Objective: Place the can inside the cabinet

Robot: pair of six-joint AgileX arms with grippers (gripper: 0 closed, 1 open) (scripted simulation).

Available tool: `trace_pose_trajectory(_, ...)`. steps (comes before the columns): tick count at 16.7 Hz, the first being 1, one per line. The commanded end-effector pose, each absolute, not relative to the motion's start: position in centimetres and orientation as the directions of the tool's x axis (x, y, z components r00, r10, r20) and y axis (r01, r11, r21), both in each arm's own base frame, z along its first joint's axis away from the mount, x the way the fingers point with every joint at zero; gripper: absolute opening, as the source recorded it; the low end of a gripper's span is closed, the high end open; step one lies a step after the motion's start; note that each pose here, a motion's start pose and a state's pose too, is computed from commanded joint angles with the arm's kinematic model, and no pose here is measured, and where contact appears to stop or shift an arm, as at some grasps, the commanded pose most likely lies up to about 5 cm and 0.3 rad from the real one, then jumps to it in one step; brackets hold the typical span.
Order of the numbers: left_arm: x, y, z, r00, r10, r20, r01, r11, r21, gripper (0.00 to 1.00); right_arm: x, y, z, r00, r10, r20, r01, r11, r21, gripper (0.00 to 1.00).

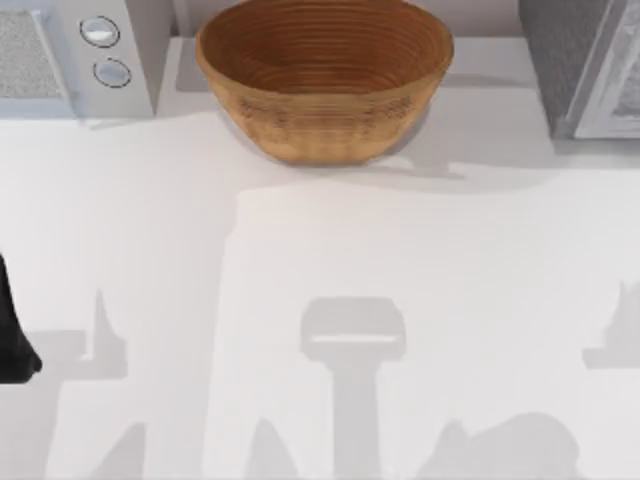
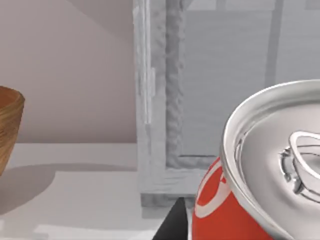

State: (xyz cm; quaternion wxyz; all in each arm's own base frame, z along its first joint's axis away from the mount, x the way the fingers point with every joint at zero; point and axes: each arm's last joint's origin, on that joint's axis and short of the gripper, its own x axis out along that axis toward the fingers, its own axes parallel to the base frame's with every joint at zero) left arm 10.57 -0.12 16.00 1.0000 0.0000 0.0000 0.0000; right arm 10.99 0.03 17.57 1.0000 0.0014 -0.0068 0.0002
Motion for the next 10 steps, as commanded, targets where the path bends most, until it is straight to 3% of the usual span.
trace_pose_trajectory(10,10.57,-0.12,16.0,1.0,0.0,0.0,0.0,1.0,0.0,1.0,10.58,-0.07,16.33,1.0,0.004,-0.001,-0.004,1.0,0.002,0.0)
